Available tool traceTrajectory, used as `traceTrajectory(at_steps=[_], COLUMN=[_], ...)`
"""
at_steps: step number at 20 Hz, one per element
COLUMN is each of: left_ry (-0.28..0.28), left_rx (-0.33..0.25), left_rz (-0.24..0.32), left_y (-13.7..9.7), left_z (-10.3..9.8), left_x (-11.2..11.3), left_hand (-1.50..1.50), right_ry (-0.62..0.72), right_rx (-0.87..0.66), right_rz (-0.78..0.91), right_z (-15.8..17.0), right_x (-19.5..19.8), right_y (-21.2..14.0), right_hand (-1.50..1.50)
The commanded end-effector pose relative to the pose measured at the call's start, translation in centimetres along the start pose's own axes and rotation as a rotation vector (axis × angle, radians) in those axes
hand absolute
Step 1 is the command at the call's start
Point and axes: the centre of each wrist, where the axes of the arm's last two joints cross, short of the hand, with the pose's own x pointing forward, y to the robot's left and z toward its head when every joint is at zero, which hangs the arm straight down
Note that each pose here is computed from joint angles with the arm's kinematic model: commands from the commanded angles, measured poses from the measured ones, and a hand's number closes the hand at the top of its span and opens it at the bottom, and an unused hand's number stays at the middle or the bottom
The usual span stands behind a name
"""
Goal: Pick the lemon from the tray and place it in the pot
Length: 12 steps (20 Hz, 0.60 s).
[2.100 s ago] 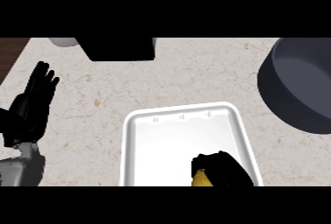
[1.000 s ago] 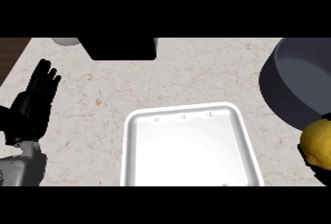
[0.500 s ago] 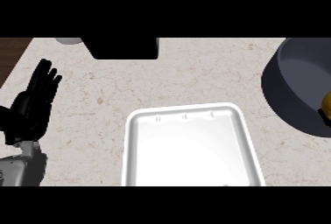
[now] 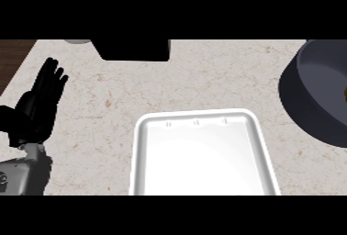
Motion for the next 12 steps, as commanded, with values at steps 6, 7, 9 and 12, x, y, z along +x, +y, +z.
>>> traceTrajectory(at_steps=[6, 7, 9, 12], left_ry=[0.001, -0.004, -0.006, -0.001], left_rx=[-0.009, -0.013, -0.024, -0.011], left_rz=[-0.002, 0.015, 0.006, -0.001], left_y=[-1.8, -0.7, -0.3, -0.5], left_z=[-1.1, -0.7, -0.5, -1.0], left_x=[0.7, 1.2, 0.1, -0.5], left_hand=[0.00, 0.00, 0.00, 0.00], right_ry=[0.001, 0.037, 0.090, 0.175], right_rx=[0.042, 0.058, 0.109, 0.178], right_rz=[0.121, 0.125, 0.029, -0.026], right_z=[-2.7, -2.4, -3.7, -3.0], right_x=[-3.9, -5.7, -5.5, -6.0], right_y=[7.3, 6.5, 6.5, 8.6], right_hand=[1.50, 1.50, 1.50, -1.50])
